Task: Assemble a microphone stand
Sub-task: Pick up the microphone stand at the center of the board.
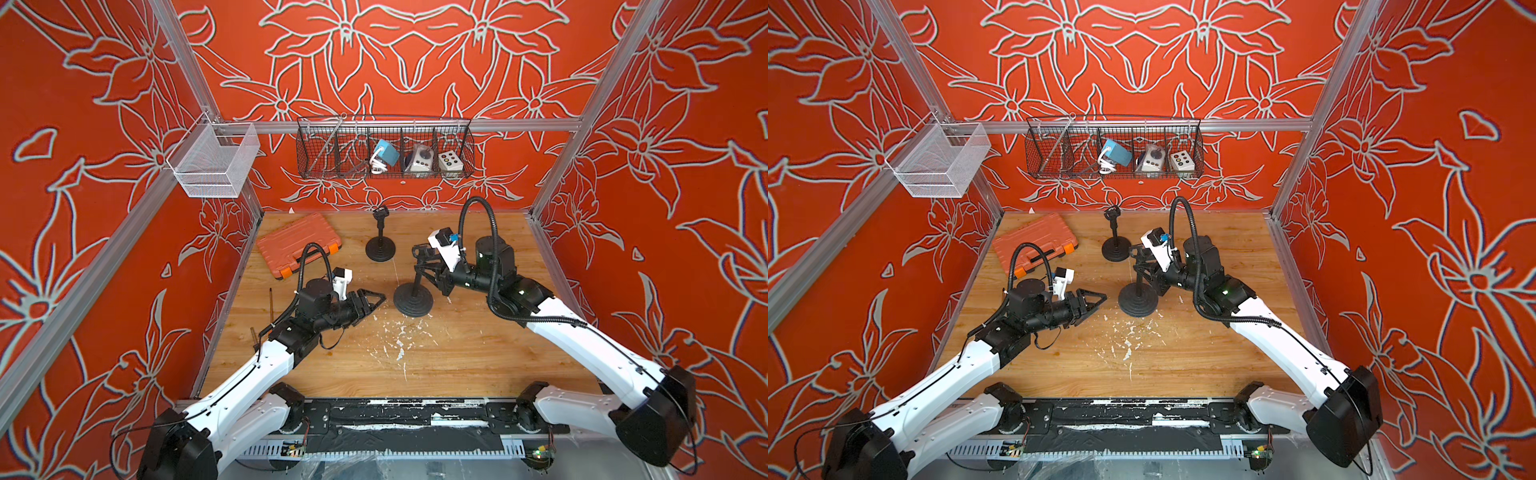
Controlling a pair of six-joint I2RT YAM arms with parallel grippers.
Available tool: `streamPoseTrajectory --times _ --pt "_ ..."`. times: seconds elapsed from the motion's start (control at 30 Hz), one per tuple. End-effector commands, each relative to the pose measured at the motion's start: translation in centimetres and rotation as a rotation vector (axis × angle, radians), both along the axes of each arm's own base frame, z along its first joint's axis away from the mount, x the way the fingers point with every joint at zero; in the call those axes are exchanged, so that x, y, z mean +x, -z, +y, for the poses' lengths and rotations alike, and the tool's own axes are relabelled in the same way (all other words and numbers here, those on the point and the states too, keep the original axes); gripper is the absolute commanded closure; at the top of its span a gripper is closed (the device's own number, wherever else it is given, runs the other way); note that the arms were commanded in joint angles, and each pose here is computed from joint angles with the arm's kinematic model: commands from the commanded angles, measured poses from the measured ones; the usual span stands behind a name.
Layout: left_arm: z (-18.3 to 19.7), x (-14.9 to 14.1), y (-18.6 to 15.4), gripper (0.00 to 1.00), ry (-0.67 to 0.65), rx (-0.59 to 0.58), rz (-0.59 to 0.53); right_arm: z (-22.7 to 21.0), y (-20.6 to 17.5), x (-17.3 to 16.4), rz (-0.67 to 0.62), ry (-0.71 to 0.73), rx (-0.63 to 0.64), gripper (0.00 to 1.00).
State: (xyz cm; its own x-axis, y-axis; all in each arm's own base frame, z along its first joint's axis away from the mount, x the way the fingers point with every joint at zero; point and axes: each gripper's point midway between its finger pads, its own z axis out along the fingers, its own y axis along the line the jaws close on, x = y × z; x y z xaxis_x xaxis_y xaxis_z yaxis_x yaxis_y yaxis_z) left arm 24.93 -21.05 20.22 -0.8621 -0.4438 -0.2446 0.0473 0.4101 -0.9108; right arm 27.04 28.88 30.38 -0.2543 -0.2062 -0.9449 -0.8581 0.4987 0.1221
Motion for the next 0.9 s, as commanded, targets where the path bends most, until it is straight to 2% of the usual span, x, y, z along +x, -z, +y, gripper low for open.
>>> streamPoseTrajectory --times 0.0,0.23,0.5,0.87 --pt "-1.0 -0.5 -2.1 0.35 0.046 -0.1 0.063 0.3 -3.8 0.0 -0.027 -0.004 0.073 1.0" --pt "-1.8 -0.6 -2.8 0.34 0.094 -0.108 0.114 0.5 -5.1 0.1 -0.037 -0.016 0.082 1.0" --pt "-3.4 -0.2 -1.2 0.3 0.197 -0.102 0.214 1.0 -7.0 0.3 -0.034 -0.023 0.137 1.0" --pt "-3.7 1.4 -2.5 0.31 0.143 -0.176 0.19 2.0 -7.4 0.7 -0.012 -0.047 0.182 1.0"
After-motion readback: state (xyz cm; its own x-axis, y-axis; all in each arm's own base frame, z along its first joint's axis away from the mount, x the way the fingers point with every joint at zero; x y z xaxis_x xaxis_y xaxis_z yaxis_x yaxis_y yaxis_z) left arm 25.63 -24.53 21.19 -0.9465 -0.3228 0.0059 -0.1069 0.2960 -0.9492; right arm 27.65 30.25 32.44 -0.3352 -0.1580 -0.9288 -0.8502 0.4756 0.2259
